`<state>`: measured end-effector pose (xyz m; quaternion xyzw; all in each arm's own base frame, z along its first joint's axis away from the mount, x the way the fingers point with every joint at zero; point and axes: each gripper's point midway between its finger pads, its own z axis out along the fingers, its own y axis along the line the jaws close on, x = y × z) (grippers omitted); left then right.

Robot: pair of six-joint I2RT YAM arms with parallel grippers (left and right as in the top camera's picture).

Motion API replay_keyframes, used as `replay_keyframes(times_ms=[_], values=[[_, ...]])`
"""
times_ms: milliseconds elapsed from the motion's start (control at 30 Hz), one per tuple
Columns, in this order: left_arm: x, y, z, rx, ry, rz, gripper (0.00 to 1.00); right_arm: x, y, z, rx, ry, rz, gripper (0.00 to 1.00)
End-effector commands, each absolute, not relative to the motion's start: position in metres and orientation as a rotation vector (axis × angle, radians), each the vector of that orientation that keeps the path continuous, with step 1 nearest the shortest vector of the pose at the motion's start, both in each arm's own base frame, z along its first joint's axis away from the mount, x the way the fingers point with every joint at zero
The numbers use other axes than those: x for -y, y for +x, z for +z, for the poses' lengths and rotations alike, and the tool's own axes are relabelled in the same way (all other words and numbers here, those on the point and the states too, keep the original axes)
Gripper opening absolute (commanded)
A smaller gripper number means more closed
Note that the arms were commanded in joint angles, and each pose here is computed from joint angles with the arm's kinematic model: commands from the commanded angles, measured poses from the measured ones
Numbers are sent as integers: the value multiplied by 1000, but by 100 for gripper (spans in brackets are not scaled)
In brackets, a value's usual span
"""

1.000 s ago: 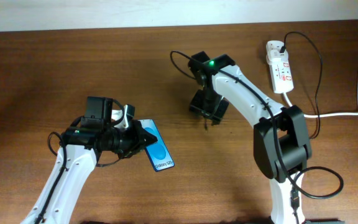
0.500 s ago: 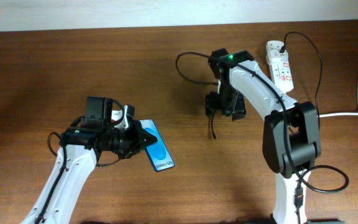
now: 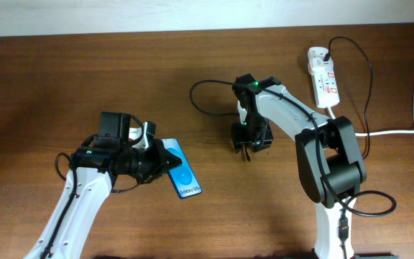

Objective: Plug charger to phone and switch on socket

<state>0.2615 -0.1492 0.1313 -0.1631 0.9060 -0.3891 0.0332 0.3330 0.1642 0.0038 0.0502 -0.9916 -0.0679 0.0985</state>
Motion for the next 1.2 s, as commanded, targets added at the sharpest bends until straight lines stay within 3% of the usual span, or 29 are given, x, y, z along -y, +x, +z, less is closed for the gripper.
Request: replay_keyframes(times_ms=[0,100,233,333,467,633,700,800,1033,1167], values=[[154,264,149,-2743,-467,-1255,0,-170,334,8,2930,160,-257,58],[154,264,149,-2743,-468,-1254,0,-166,333,13,2915,53,-239,53],[154,264,149,-2743,-468,-1254,0,-166,333,13,2914,13,-236,36],[154,264,149,-2743,-467,-1255,0,-166,335,12,2920,-26,-236,31],[154,264,149,-2743,-467,-1255,0,-167,336,12,2911,-169,-225,16],[154,264,149,-2743,-468,-1254,0,-186,331,18,2828,-327,-363,4],[154,264,149,-2743,-467,-1255,0,-193,329,20,2769,-481,-392,4],[154,264,149,-2743,-468,-1255,0,-192,332,27,2792,-469,-400,5],[154,265,149,-2743,-529,-1266,0,-178,349,176,3222,-381,-629,4],[154,265,149,-2743,-529,-1266,0,-137,295,211,3019,-1108,-449,5]])
